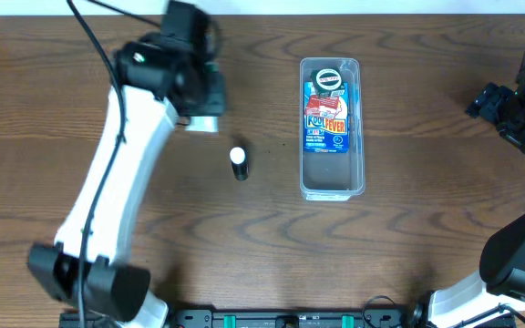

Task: Pack container
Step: 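Lift the Panadol box and carry it over the clear container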

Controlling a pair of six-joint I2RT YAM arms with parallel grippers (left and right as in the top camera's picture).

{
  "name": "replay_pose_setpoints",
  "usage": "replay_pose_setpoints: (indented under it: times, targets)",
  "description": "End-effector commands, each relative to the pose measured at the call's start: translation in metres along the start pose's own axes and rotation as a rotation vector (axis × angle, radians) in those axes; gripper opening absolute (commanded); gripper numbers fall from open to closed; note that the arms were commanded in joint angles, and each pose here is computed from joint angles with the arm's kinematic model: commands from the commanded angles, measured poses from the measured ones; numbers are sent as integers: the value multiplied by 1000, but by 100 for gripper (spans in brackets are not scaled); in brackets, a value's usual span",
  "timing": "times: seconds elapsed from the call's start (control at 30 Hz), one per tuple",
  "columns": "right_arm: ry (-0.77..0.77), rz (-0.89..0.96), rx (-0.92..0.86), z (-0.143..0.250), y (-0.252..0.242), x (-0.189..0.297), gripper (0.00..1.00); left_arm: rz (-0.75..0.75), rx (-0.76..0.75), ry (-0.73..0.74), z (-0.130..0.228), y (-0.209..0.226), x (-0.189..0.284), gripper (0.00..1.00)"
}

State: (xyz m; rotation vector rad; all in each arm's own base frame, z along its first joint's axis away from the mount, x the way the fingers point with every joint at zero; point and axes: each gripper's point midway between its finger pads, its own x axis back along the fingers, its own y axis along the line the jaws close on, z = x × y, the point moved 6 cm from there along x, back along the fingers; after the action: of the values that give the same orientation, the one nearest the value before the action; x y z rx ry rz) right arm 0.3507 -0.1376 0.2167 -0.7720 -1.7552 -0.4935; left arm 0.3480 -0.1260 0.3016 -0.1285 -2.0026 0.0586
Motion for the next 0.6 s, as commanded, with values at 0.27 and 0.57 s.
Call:
replay_pose_setpoints:
  times: [0.27, 0.57]
  targets:
    - [-4, 14, -19, -1, -2, -1, 99, 208, 7, -22, 45, -145, 5, 45]
    - [-4, 14, -19, -1, -2, -1, 99, 191, 42, -54, 48, -188, -38, 45]
